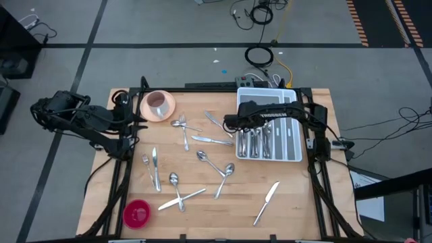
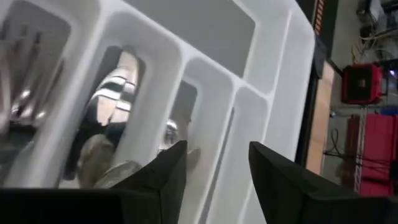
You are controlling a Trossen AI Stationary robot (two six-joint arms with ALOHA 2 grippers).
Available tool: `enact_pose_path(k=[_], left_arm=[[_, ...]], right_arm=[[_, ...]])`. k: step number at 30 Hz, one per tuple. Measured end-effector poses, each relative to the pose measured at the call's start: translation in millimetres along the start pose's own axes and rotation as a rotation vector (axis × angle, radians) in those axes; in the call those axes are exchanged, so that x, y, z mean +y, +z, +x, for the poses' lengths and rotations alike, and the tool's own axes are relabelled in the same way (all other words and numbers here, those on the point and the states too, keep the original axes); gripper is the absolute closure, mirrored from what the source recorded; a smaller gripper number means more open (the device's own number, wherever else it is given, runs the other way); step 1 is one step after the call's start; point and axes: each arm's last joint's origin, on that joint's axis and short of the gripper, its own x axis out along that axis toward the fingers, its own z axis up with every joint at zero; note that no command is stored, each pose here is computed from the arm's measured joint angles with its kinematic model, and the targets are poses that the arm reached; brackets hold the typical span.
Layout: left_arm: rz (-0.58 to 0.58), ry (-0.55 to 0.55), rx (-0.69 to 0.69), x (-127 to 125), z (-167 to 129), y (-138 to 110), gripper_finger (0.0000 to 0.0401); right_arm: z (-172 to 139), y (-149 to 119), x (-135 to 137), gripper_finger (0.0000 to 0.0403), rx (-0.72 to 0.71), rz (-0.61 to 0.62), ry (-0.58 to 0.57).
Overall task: Sort silverware
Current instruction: Adjust the silver spoons in the white silverware tray
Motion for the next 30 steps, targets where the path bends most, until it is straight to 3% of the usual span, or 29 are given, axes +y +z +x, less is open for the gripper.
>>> enact_pose_path(k=[7,12,18,30], left_arm=[[0.0,0.0,0.0,0,0,0,0.0305],[-0.001,0.0,-0.001,0,0,0,0.0305],[-0.019,0.001,-0.001,0,0,0,0.0305],[-0.026,0.001,-0.001,0,0,0,0.0305]], right_arm=[[-29,-2,10,0.024,-0.092,-0.06,0.118],[-48,-7,14,0.024,-0.146,0.0,0.174],[-48,-12,25,0.0241,-0.173,0.065,0.237],[-28,-23,29,0.0241,-0.121,0.09,0.197]])
